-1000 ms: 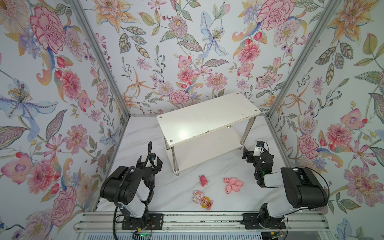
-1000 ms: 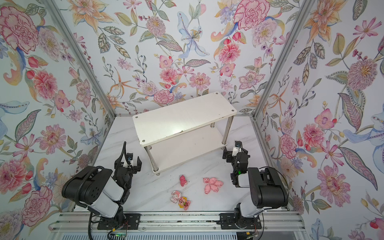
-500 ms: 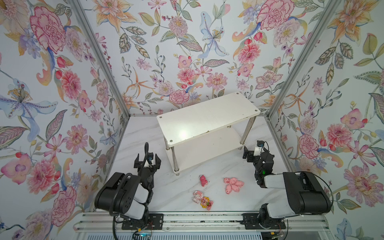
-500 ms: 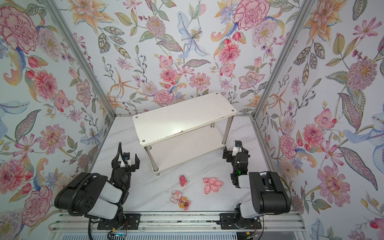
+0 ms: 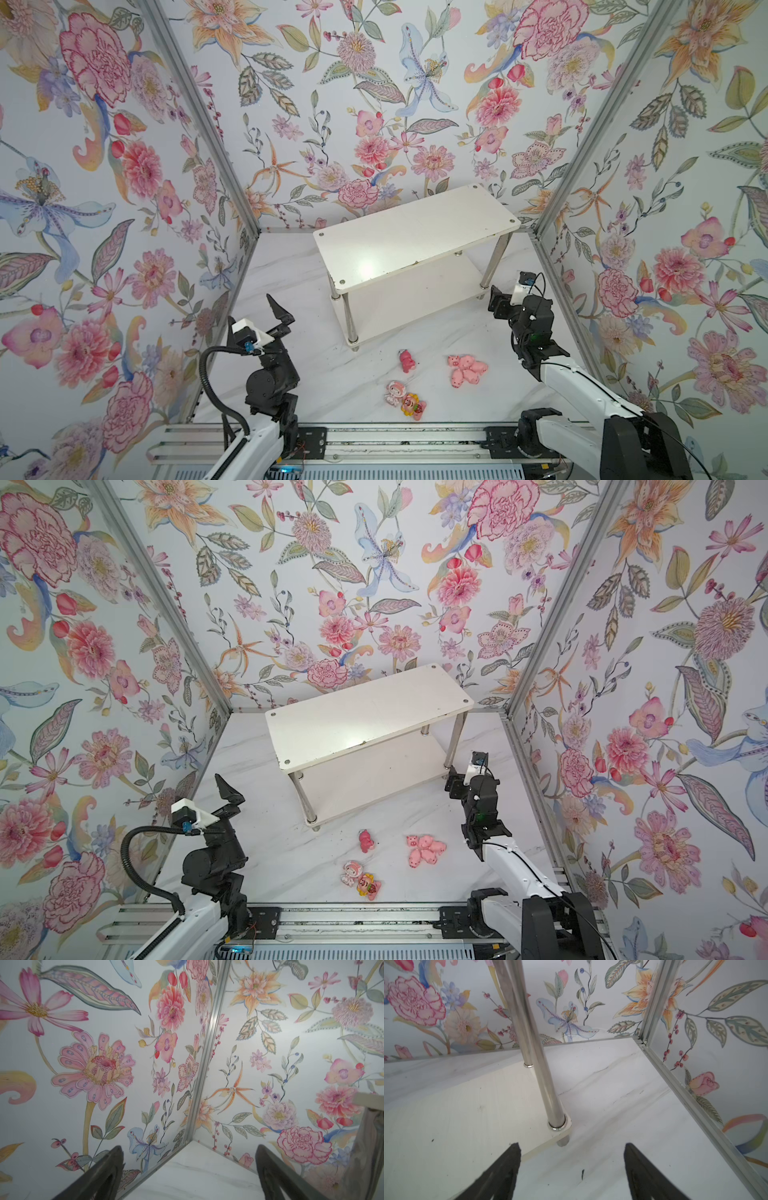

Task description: Place and organize the plastic toys onto the shelf

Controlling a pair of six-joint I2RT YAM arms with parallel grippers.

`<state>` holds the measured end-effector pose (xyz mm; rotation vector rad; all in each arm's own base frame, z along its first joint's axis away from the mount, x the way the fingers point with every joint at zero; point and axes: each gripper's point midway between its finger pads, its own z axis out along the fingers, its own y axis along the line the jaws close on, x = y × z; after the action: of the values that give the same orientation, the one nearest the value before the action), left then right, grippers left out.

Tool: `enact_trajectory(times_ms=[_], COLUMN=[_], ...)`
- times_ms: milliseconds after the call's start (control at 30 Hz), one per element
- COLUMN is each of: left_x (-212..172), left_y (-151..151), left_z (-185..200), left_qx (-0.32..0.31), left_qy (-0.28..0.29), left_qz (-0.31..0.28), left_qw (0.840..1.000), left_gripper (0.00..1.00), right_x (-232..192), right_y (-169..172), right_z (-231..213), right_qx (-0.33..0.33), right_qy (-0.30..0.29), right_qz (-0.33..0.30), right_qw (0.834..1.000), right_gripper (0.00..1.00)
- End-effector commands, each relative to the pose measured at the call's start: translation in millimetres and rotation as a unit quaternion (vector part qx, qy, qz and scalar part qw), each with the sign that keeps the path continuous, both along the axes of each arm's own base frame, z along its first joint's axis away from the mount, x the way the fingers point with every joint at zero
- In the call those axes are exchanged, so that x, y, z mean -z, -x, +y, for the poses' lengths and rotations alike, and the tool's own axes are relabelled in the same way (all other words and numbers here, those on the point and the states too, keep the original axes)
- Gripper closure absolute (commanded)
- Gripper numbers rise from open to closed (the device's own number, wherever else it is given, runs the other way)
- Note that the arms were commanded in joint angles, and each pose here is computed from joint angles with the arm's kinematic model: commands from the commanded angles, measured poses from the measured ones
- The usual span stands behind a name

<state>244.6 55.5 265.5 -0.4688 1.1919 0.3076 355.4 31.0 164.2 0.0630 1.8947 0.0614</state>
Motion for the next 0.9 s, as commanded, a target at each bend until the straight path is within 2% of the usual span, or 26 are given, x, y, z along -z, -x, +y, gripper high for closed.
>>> enact_trajectory(times_ms=[0,100,167,233,333,400,467,700,867], left_x=[21,10,1,-9,-27,-39,-44,-46,-40], left_y=[-32,-59,-63,-64,-53,-36,-26,-31,-28], left_z=[-12,-30,-39,-50,-81,-88,-89,-108,-110], left_qx=[0.005,0.022,0.038,0.084,0.196,0.242,0.262,0.317,0.329], left_qy=[-0.023,-0.034,-0.024,-0.007,-0.015,0.005,0.024,0.036,0.057], left_qz=[0.111,0.143,0.133,0.112,0.050,-0.011,-0.041,0.004,0.021], left_qw=[0.994,0.989,0.990,0.990,0.979,0.970,0.964,0.948,0.942], left_gripper=[0.01,0.01,0.01,0.01,0.01,0.01,0.01,0.01,0.01], right_x=[-6,-15,-21,-22,-21,-24,-27,-41,-45], right_y=[0,-3,-4,-7,-15,-22,-31,-66,-90], right_z=[21,24,28,32,36,37,35,28,22], right_qx=[-0.045,-0.050,-0.066,-0.082,-0.107,-0.123,-0.128,-0.146,-0.150], right_qy=[-0.025,-0.016,-0.014,-0.009,-0.017,-0.027,-0.030,-0.023,-0.027], right_qz=[0.022,0.021,0.019,0.024,0.037,0.036,0.034,0.025,0.020], right_qw=[0.998,0.998,0.998,0.996,0.993,0.991,0.991,0.989,0.988], right_gripper=[0.23,0.23,0.23,0.24,0.26,0.28,0.29,0.33,0.40])
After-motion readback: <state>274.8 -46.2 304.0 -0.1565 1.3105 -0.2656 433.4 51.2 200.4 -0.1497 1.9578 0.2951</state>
